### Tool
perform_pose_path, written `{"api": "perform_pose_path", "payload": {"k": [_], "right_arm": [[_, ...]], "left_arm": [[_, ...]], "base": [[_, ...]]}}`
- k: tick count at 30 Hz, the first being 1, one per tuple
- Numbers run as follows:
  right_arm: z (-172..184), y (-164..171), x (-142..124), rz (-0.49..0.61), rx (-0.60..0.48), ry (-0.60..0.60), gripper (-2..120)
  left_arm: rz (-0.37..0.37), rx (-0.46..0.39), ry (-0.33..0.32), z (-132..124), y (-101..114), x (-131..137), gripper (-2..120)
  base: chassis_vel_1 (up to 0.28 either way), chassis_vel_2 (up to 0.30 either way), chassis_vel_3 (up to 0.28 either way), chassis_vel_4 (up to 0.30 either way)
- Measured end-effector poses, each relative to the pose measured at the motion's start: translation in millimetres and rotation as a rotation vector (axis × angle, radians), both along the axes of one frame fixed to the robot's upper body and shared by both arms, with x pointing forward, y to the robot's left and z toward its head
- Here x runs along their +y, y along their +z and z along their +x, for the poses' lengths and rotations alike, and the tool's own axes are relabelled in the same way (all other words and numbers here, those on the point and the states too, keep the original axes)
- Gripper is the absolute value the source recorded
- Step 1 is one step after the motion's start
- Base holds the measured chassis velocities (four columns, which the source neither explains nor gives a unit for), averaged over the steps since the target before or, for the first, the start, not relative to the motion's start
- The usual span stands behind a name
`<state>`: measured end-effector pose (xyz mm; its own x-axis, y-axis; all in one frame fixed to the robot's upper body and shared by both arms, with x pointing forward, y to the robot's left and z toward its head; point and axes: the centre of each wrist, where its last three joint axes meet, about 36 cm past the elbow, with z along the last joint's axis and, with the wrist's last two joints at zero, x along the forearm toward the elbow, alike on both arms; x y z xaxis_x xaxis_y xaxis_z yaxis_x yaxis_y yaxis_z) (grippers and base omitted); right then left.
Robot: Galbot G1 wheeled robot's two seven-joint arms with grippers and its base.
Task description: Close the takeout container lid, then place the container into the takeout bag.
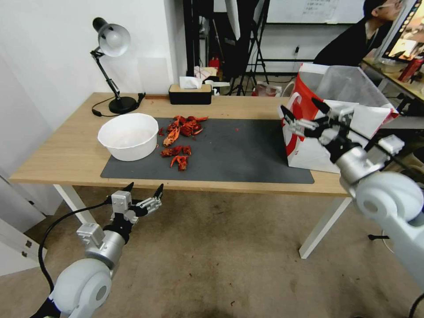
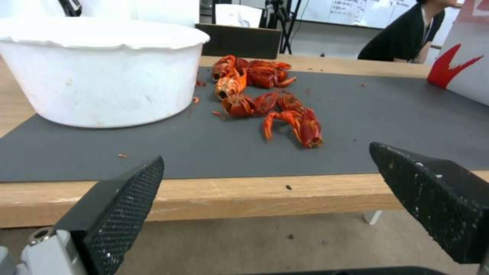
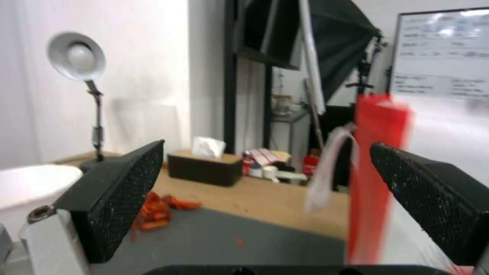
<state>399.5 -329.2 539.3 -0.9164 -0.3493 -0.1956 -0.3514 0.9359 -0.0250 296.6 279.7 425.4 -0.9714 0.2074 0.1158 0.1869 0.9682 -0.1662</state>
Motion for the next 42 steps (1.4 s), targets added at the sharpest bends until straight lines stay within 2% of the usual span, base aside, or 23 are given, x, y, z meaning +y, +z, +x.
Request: {"api": "perform_pose_path", "payload": {"k": [7,9,11,13,15,19,27,35,42], "right_arm": [[-46,-57,5,0.006,0.070,-0.112,100],[-51,-63,7,0.009,0.075,-0.123,100],[-67,-83,14,0.030,0.093,-0.170,100],[-70,-86,15,0.033,0.097,-0.177,100],[-94,-111,27,0.055,0.138,-0.212,100],[-112,-129,36,0.062,0.166,-0.233,100],[-137,-158,50,0.069,0.208,-0.291,100],[-143,-179,51,0.081,0.221,-0.292,100],[-144,-183,49,0.092,0.213,-0.283,100]], "left_arm": [[-0.005,-0.004,0.020,-6,-6,-4,100],[-0.004,-0.006,0.023,-6,-6,-4,100],[0.001,-0.010,0.036,-9,-9,-6,100],[0.002,-0.010,0.038,-9,-9,-6,100],[0.020,-0.009,0.062,-14,-13,-8,100],[0.027,-0.006,0.084,-18,-16,-12,100],[0.037,-0.003,0.115,-26,-26,-22,100],[0.031,0.006,0.122,-35,-32,-26,100],[0.031,0.009,0.120,-38,-33,-30,100]], "base": [[0.000,0.000,0.000,0.000],[0.000,0.000,0.000,0.000],[0.000,0.000,0.000,0.000],[0.000,0.000,0.000,0.000],[0.000,0.000,0.000,0.000],[0.000,0.000,0.000,0.000],[0.000,0.000,0.000,0.000],[0.000,0.000,0.000,0.000],[0.000,0.000,0.000,0.000]]}}
